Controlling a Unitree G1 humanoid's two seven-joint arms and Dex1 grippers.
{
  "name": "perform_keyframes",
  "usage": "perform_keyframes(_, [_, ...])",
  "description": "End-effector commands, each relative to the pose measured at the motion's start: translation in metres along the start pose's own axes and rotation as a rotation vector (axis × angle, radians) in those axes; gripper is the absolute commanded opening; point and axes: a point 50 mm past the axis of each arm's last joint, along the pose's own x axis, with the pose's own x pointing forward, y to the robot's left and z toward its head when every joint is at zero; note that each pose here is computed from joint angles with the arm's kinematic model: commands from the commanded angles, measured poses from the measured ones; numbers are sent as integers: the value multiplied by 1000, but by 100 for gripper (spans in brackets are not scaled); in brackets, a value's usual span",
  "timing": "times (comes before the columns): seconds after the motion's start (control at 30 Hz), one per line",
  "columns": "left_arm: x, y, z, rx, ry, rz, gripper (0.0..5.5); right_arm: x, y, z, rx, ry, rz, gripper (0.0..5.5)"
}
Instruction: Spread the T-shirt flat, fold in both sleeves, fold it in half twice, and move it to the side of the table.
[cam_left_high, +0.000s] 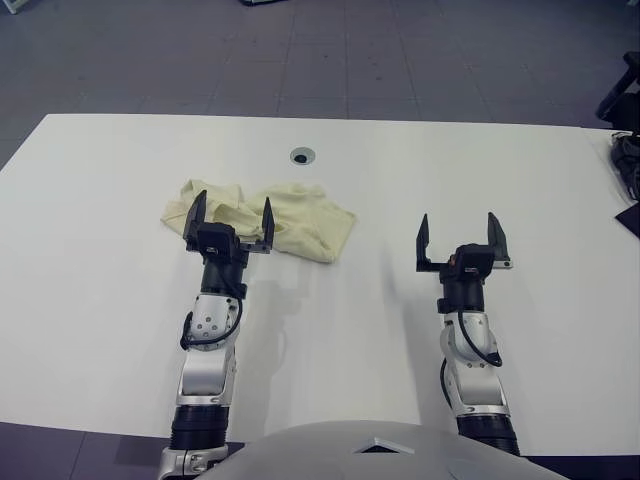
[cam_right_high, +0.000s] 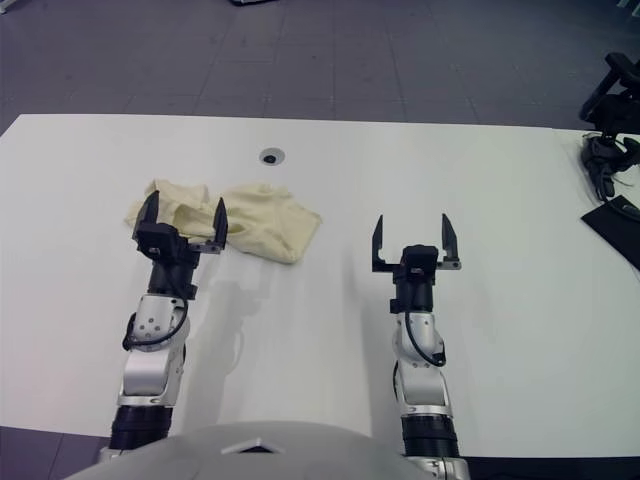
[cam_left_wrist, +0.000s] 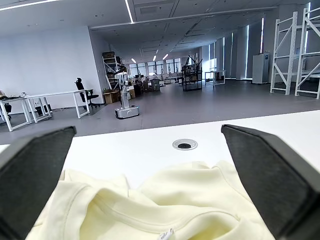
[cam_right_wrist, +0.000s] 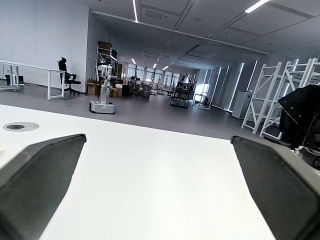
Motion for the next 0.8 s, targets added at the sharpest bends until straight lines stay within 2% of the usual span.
perform_keyframes(0.03, [2,2,0,6,-2,5,539,2,1,0,7,-2,2,538])
perform_keyframes(0.63, [4,6,2,28,-17,9,539,1,3,-1,13,-3,19,538])
perform_keyframes(0.73, [12,21,10,100,-66,16,539,7,10,7,43,-60,121,538])
perform_keyframes(0.8, [23,44,22,146,-113,77,539,15,22,15,75,-99,296,538])
